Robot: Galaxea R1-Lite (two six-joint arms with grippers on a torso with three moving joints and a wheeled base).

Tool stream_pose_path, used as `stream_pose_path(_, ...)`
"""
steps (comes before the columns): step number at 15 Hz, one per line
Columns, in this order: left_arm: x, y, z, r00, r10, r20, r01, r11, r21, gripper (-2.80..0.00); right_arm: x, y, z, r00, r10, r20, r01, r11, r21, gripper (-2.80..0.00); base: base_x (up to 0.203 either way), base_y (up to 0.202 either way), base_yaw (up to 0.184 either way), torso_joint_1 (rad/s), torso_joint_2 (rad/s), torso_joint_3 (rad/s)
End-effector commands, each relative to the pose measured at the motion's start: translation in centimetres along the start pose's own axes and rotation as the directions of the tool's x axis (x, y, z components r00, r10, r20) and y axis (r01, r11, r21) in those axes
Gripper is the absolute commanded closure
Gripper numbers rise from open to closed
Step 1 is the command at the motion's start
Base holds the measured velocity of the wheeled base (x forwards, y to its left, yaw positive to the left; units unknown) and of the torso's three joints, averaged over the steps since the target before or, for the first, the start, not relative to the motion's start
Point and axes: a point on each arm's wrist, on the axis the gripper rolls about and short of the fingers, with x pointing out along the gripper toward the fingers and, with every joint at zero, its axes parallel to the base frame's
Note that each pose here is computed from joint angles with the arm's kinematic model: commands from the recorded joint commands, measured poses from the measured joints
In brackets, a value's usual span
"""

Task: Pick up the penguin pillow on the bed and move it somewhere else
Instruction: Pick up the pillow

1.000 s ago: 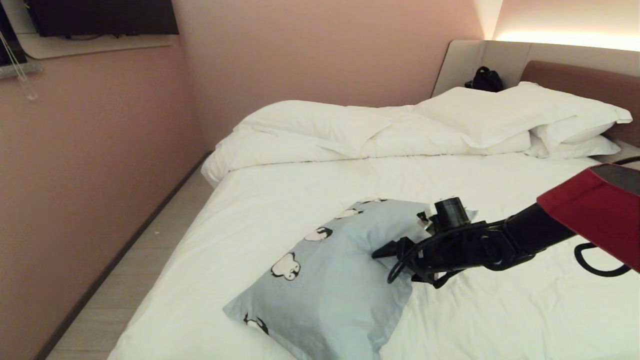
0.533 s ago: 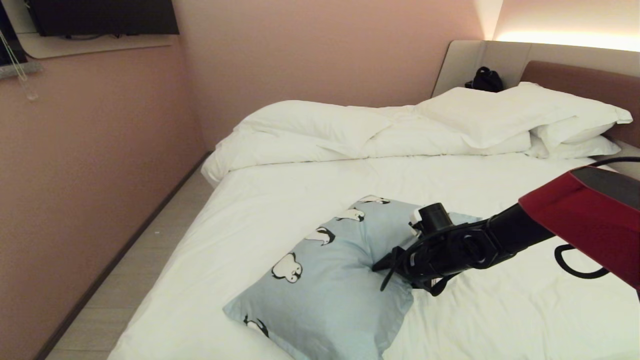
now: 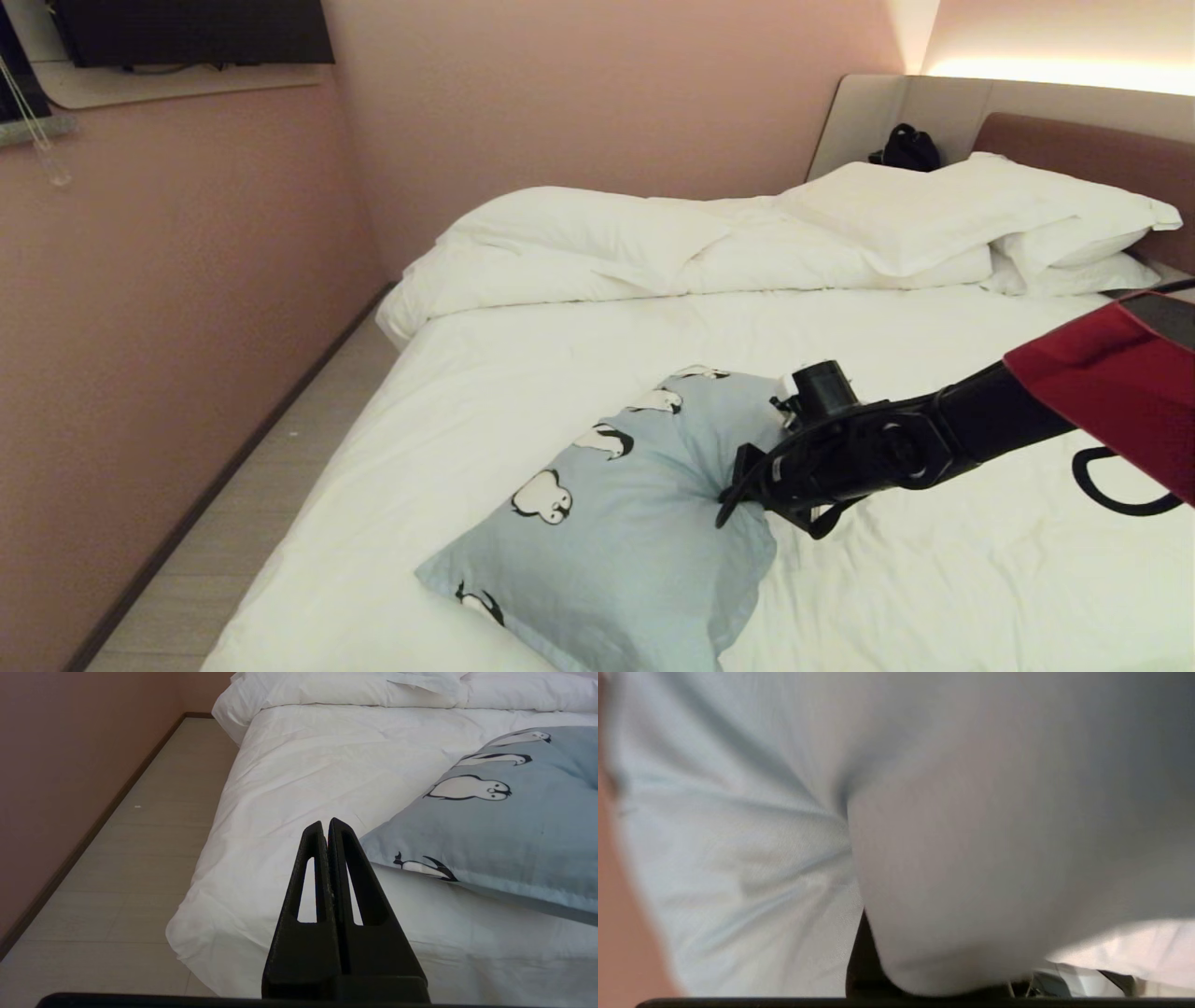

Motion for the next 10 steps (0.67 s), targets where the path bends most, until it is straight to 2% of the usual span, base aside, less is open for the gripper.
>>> stream_pose_path(1,0.0,0.0,0.0,1.000,0.002,0.001,-0.002,1.000,0.000,0.00,-2.9,1.5,0.7,0.997,0.054,0.058,-0.053,0.999,-0.012,0.00,0.000,0.000,0.000,0.000,0.00,0.000)
stream_pose_path(4,0.0,0.0,0.0,1.000,0.001,0.001,-0.001,1.000,0.000,0.00,-6.7,3.1,1.0,0.989,0.103,0.110,-0.102,0.995,-0.010,0.00,0.000,0.000,0.000,0.000,0.00,0.000)
stream_pose_path(10,0.0,0.0,0.0,1.000,0.001,0.001,-0.001,1.000,0.000,0.00,-16.9,5.9,1.7,0.948,0.219,0.230,-0.213,0.976,-0.051,0.00,0.000,0.000,0.000,0.000,0.00,0.000)
